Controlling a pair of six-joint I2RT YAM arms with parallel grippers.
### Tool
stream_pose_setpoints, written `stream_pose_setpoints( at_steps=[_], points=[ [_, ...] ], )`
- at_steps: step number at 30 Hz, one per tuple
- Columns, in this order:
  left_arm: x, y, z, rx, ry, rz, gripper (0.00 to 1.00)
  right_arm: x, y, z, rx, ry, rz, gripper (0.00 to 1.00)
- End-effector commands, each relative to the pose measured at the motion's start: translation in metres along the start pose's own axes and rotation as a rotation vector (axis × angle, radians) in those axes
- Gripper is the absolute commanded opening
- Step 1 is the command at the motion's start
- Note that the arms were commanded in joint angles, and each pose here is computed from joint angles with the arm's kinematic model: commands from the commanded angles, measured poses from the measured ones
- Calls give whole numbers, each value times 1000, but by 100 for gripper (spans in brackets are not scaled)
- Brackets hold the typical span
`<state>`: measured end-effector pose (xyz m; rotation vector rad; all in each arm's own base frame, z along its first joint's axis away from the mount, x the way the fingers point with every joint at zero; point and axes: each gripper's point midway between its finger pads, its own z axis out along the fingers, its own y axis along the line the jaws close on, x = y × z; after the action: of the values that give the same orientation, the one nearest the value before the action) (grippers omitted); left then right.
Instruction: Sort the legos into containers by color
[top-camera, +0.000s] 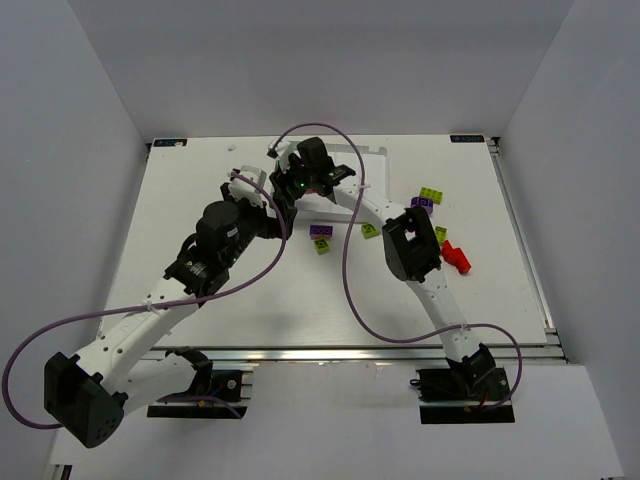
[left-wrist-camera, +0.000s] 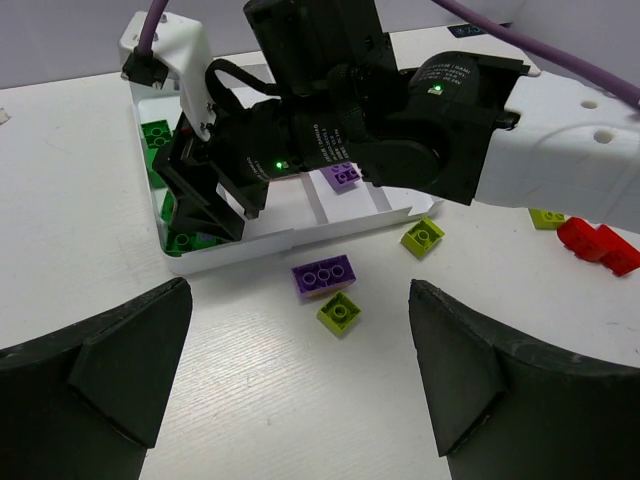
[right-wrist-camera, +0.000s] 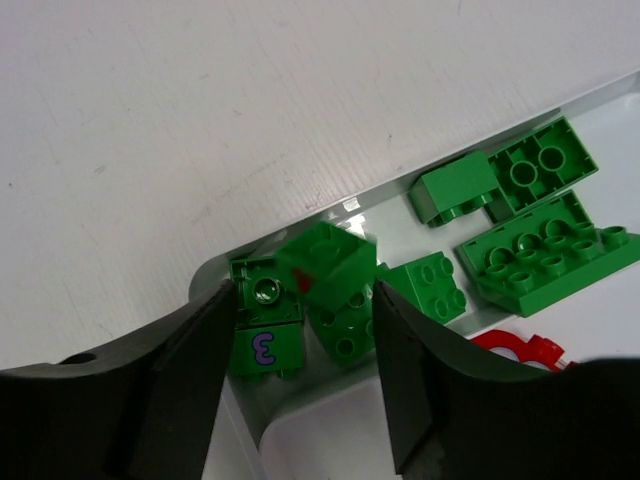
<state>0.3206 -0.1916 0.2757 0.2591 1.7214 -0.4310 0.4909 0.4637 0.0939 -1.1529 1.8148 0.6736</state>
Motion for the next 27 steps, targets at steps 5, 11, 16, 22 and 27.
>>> stream_pose_setpoints(
  at_steps=[5,11,16,22,27],
  points=[
    [-2,-1,-5,9,-18,-6,98,-49,-2,-19,21,-86,-48,70],
    [-8,-4,-5,13,-57,-84,98,-90,19,-121,-28,-107,-64,57],
    [-4,-21,-2,95,-42,-131,80,-57,30,-239,-16,-147,75,2],
    [25,-33,17,127,81,-205,14,1,51,-328,84,-153,138,38],
    [72,-29,35,66,241,-211,56,50,52,-366,218,-121,211,81]
  ],
)
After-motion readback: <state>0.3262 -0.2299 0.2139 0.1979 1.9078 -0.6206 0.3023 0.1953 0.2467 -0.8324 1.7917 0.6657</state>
